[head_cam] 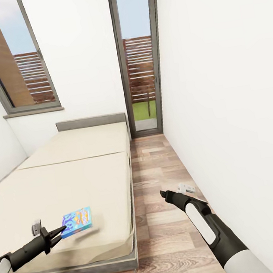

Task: Put all the toys in the child's room - the three board games (two on the bed and one on the table), the two jigsaw puzzles on the table, and the tennis ball on the table - inside the toy box on the table in the child's room.

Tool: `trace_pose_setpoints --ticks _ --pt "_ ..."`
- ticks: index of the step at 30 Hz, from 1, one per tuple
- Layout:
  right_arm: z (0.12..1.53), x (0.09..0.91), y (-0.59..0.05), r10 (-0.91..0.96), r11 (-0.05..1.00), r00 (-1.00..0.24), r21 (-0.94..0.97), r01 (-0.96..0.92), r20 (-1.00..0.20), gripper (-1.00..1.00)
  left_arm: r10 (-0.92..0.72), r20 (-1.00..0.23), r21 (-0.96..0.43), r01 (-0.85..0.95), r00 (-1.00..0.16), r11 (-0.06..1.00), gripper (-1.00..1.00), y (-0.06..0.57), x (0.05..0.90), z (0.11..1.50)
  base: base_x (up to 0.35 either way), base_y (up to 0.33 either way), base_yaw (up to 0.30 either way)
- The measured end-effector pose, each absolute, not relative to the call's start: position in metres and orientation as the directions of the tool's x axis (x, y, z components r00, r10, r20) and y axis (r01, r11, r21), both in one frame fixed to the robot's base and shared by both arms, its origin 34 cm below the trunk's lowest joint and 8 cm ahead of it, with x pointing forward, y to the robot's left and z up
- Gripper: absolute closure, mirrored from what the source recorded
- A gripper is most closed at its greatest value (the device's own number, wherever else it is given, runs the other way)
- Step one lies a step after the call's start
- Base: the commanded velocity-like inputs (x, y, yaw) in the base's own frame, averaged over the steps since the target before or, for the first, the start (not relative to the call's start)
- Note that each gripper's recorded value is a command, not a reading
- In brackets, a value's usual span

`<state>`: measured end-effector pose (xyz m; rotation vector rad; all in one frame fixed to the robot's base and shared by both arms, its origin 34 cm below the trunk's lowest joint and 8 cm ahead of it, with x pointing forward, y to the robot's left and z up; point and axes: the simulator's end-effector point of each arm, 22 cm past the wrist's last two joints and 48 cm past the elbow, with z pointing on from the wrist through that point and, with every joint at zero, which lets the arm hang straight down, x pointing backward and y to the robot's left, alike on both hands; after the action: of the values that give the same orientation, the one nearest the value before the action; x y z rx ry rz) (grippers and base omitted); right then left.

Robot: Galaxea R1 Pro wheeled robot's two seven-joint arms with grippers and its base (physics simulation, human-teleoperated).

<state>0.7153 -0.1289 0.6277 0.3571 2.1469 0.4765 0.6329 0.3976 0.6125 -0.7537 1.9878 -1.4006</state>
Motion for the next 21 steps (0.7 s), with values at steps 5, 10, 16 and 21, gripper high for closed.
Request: trace_pose_setpoints --ticks 5,10,16,21 --pt "0.637 0.717 -0.129 0.418 0.885 -0.574 0.459 0.08 -0.705 -1.0 -0.703 -0.161 -0.962 -0.05 -0.692 0.269 1.0 0.405 0.632 0.65 0.0 0.0 0.0" --pt "0.657 0.721 -0.13 0.415 0.885 -0.566 0.461 0.068 -0.713 -1.0 -0.673 -0.225 -0.959 0.036 -0.704 0.282 1.0 0.41 0.639 0.693 0.0 0.0 0.0" --pt "0.69 0.716 -0.115 0.37 0.888 -0.61 0.46 0.01 -0.7 -1.0 -0.645 -0.295 -0.947 0.127 -0.705 0.294 1.0 0.416 0.651 0.754 0.0 0.0 0.0" --pt "0.707 0.715 -0.112 0.349 0.891 -0.628 0.454 -0.009 -0.695 -1.0 -0.636 -0.315 -0.941 0.145 -0.704 0.305 1.0 0.418 0.654 0.773 0.0 0.0 0.0"
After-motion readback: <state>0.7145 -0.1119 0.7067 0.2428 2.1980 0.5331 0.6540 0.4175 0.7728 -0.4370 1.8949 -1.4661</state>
